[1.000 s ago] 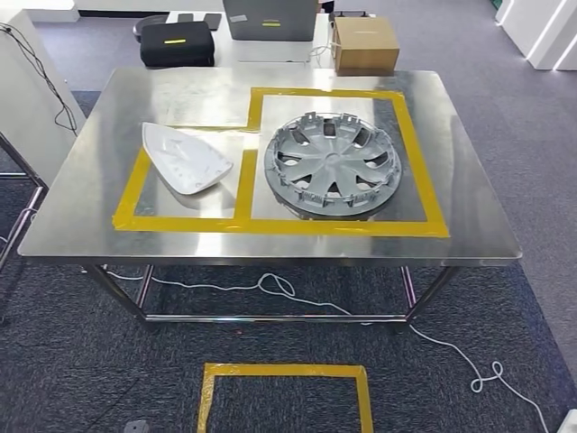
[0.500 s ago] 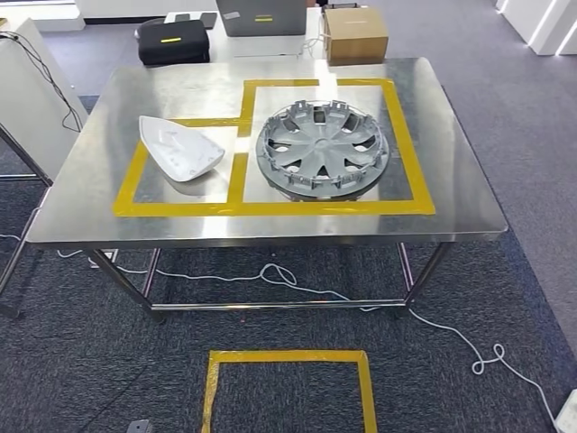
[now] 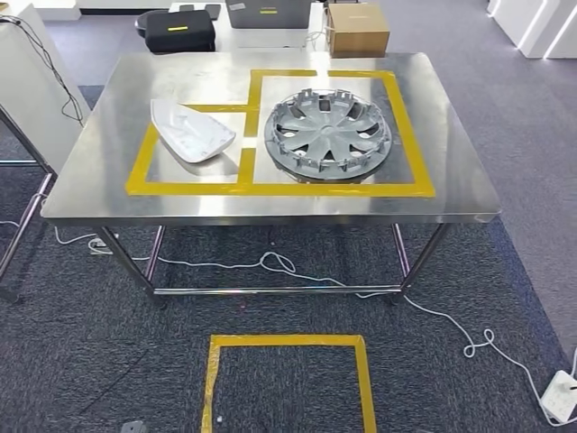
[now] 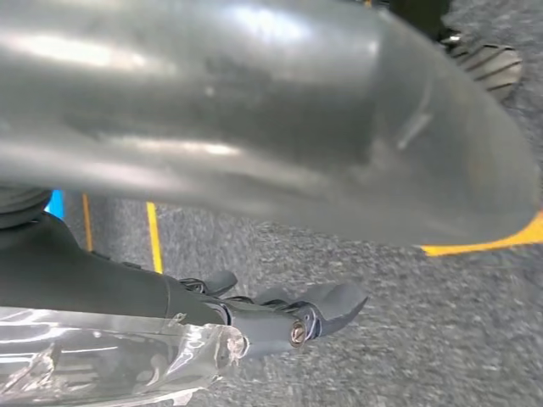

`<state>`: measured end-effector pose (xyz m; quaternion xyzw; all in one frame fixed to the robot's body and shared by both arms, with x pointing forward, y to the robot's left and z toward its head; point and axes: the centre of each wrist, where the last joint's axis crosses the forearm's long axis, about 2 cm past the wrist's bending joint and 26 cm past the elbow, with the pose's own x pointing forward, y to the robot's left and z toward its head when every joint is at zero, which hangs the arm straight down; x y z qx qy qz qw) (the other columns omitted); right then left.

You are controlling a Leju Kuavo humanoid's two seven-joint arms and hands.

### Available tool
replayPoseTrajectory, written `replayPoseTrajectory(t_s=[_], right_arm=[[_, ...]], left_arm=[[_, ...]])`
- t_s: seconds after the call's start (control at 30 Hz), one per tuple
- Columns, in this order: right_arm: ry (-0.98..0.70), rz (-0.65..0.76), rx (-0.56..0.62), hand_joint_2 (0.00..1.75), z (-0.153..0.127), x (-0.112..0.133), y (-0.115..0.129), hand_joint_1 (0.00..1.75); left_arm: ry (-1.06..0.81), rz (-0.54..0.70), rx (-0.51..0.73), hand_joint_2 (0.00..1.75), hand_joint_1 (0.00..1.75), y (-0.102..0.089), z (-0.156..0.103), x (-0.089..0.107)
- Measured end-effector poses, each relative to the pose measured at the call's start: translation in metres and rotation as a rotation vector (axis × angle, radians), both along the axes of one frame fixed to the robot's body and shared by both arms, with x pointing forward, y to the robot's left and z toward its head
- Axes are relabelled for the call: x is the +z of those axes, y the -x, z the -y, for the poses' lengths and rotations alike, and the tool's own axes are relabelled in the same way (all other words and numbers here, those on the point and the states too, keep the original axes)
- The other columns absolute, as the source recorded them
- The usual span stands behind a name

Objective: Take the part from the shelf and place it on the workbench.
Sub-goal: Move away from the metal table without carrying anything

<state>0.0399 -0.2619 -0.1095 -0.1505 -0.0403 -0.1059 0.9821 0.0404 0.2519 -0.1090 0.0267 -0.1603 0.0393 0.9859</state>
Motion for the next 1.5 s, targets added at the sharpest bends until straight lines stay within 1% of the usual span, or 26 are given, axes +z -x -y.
replayPoseTrajectory(t_s=[0.37,0.7,0.87,1.2,1.5], right_arm=[[0.0,0.005,0.008,0.0,-0.0006,0.0004,-0.003,0.0],[-0.002,0.001,0.011,0.0,-0.0007,0.0001,-0.0006,0.0],[-0.003,0.006,0.013,0.0,-0.0008,0.0002,-0.0016,0.0],[-0.005,0.001,0.013,0.0,-0.0014,-0.0001,0.001,0.0],[-0.006,0.007,0.014,0.0,-0.0019,0.0003,-0.0018,0.0]], left_arm=[[-0.002,-0.002,-0.001,0.0,0.0,0.0007,-0.001,-0.0002],[-0.004,-0.004,-0.005,0.0,0.0,0.0021,-0.0021,-0.0004],[-0.006,0.003,-0.01,0.0,0.0,-0.0012,-0.0032,-0.0001],[-0.008,-0.009,-0.011,0.0,0.0,0.0016,-0.005,-0.0005],[-0.008,-0.016,-0.01,0.0,0.0,0.0023,-0.0054,-0.0006]])
